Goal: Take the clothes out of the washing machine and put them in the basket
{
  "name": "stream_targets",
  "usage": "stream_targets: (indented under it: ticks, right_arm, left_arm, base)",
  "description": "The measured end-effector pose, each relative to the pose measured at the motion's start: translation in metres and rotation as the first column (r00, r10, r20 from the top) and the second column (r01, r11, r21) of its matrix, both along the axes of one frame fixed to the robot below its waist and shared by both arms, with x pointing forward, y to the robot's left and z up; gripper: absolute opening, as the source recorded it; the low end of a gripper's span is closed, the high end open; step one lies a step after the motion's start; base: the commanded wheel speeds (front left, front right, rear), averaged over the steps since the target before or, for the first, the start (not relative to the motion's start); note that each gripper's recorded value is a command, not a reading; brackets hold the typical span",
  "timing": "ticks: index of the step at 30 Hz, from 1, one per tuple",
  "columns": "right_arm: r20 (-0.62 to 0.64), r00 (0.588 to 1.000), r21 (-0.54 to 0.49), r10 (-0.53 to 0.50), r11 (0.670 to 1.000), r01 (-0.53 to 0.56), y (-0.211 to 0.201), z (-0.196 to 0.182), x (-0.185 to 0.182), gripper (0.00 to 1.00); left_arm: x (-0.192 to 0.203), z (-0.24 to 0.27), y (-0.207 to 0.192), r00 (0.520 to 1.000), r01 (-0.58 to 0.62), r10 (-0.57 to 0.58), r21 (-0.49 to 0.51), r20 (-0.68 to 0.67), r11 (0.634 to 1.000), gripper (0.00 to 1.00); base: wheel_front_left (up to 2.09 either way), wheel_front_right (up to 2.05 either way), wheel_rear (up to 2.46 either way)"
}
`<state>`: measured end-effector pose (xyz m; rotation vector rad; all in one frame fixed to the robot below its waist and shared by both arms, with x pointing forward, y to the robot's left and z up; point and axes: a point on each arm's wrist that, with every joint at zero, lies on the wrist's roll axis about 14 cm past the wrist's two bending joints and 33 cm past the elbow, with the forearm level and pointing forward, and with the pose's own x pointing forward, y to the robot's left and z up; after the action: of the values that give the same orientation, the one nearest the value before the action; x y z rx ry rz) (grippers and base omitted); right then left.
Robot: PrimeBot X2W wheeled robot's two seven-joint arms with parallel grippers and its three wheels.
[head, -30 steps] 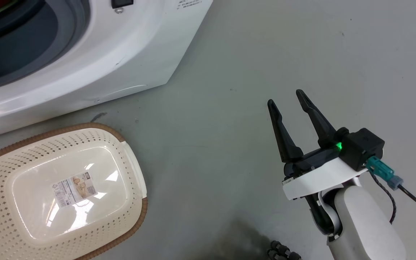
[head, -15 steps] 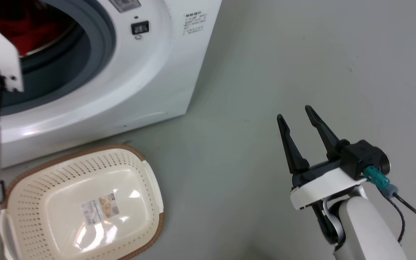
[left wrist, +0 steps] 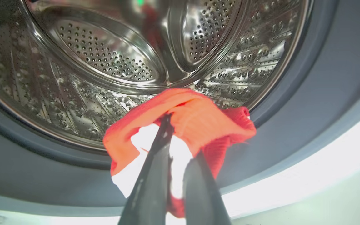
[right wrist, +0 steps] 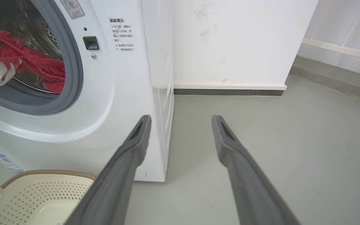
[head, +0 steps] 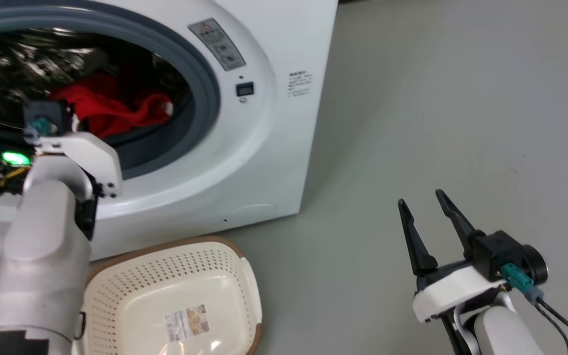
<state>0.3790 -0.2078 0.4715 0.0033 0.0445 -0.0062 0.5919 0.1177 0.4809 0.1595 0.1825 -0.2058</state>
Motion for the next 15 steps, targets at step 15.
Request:
stream_targets:
  ticks: [15]
  right_arm:
    - [0.054,0.996,-0.003,0.071,0.997,-0.071,0.025,0.019,-0.006,1.0]
  left_arm:
    - [-0.066,0.08,0.01,0.96,0.008,0.055,-0.226,0.273,0.974,0.0]
  base:
    - [0.0,0.0,0.0]
